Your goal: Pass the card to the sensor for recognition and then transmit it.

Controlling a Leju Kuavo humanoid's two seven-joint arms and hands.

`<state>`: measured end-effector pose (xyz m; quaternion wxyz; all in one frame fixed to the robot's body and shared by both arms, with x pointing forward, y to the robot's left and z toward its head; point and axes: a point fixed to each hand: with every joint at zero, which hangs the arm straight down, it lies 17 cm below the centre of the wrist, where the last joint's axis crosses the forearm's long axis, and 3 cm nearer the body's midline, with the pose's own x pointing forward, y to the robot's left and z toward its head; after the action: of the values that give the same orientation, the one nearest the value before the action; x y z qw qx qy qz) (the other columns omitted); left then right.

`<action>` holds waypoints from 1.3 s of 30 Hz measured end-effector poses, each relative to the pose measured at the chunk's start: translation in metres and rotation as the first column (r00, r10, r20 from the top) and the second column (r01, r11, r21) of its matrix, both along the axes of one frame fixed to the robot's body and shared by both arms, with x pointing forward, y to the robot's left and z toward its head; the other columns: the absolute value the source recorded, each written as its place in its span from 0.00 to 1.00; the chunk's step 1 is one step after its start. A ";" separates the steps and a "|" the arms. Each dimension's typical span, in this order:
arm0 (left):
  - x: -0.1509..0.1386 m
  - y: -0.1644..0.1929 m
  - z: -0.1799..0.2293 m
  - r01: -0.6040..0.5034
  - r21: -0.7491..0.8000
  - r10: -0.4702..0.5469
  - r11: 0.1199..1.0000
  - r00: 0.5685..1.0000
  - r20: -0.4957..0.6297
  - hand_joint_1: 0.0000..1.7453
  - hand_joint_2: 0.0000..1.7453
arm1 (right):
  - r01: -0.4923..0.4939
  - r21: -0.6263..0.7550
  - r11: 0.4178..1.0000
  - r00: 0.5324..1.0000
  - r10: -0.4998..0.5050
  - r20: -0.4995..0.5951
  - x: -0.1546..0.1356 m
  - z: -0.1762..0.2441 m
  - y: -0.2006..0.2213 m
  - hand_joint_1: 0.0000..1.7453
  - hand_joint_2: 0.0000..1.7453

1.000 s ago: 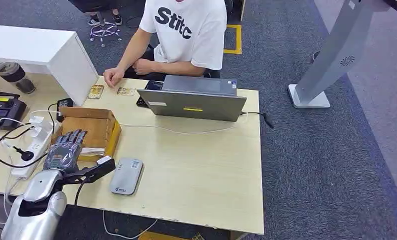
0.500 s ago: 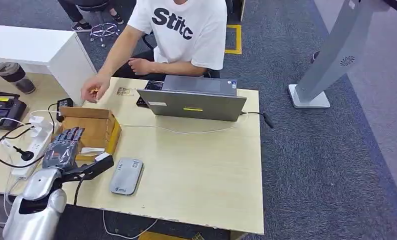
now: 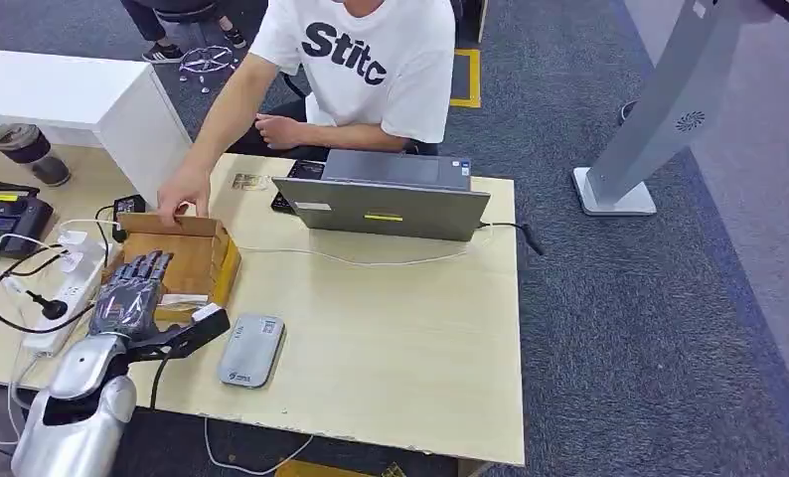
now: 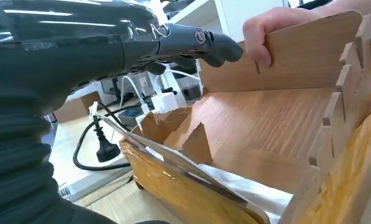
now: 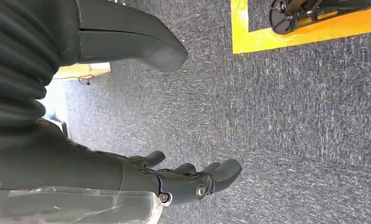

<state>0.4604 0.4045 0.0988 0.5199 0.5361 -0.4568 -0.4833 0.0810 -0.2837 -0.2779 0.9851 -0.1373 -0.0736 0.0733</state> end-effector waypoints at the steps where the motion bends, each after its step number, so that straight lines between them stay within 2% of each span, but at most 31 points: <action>1: 0.000 0.000 0.000 0.002 -0.004 -0.002 1.000 1.000 0.003 0.04 1.00 | 0.000 0.000 1.000 1.000 0.000 0.000 0.000 0.000 0.000 0.00 1.00; 2: 0.000 -0.001 0.001 0.004 -0.009 -0.004 1.000 1.000 0.008 0.07 1.00 | 0.000 0.000 1.000 1.000 0.000 0.000 0.000 0.000 0.000 0.00 1.00; 4: 0.001 -0.002 0.003 0.010 -0.017 -0.010 1.000 1.000 0.018 0.29 1.00 | -0.001 0.000 1.000 1.000 0.001 0.000 0.000 0.000 0.000 0.00 1.00; 6: 0.002 -0.002 0.005 0.010 -0.023 -0.009 1.000 1.000 0.026 0.69 1.00 | -0.007 -0.001 1.000 1.000 0.007 0.000 0.000 0.000 0.000 0.00 1.00; 7: 0.002 -0.002 0.005 0.012 -0.024 -0.011 1.000 1.000 0.026 0.82 1.00 | -0.010 -0.001 1.000 1.000 0.010 0.000 0.000 0.000 0.000 0.00 1.00; 12: 0.002 -0.006 0.002 0.025 -0.040 -0.024 0.999 0.999 0.023 1.00 1.00 | -0.016 -0.001 1.000 1.000 0.016 0.002 0.001 0.000 0.000 0.00 1.00; 39: 0.002 -0.005 0.003 0.021 -0.042 -0.019 0.999 0.999 0.029 1.00 1.00 | -0.017 -0.002 1.000 1.000 0.017 0.005 0.001 0.000 0.000 0.00 1.00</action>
<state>0.4623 0.3994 0.1018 0.5198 0.5271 -0.4796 -0.4711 0.0819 -0.2838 -0.2777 0.9841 -0.1378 -0.0771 0.0811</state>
